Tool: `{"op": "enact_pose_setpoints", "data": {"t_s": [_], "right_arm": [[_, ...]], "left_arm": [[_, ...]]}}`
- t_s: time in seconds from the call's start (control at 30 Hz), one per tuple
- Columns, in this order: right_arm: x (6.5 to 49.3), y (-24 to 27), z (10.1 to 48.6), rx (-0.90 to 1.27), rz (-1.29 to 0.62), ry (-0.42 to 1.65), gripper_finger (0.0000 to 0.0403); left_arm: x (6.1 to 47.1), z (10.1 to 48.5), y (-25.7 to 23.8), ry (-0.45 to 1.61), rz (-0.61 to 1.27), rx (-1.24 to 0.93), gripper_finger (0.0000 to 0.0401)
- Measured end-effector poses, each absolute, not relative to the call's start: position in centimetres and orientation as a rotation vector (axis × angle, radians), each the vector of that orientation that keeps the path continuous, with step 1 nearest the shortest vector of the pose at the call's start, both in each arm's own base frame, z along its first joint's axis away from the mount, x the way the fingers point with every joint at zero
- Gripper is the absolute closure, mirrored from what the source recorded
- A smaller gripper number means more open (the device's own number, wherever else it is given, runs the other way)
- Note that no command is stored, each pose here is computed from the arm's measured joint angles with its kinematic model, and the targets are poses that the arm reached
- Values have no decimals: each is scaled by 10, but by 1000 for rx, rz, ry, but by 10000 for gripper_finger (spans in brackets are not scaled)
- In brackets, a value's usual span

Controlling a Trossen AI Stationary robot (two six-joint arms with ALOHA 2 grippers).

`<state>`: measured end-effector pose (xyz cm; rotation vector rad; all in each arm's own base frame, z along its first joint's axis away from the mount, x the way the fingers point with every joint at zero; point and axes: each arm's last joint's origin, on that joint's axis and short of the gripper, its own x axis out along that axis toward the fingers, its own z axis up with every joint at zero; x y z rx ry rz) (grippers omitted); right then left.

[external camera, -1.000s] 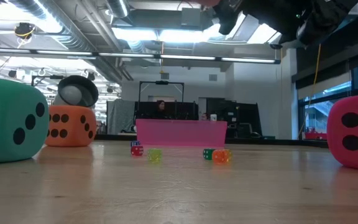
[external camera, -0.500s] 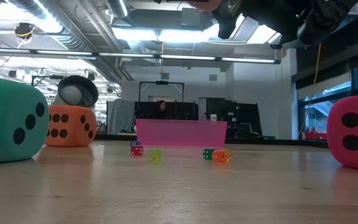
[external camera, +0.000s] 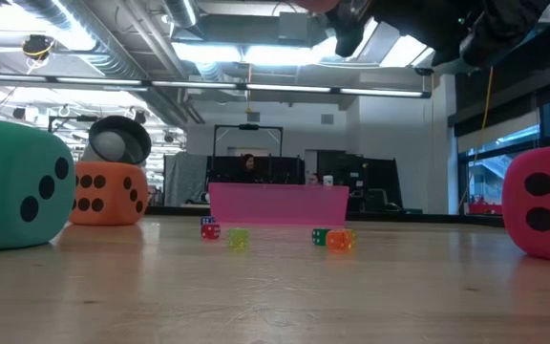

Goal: Pick & Place Dice
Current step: Put the big pink dice into the pink bin

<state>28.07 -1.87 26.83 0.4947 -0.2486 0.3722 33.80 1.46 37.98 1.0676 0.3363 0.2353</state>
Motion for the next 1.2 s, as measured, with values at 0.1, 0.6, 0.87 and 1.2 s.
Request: {"op": "enact_pose_setpoints", "data": {"t_s": [0.1,0.6,0.87,1.2], "right_arm": [[281,-18,268,495,373,-248,13],[281,-13,269,503,365,-261,52],[281,-13,269,505,357,-270,60],[281,-14,269,483,351,-281,64]], "left_arm": [[338,380,15,335,236,1059,56],[337,379,31,339,258,992,56],[337,379,33,343,265,968,54],[337,379,22,363,323,946,29]]}}
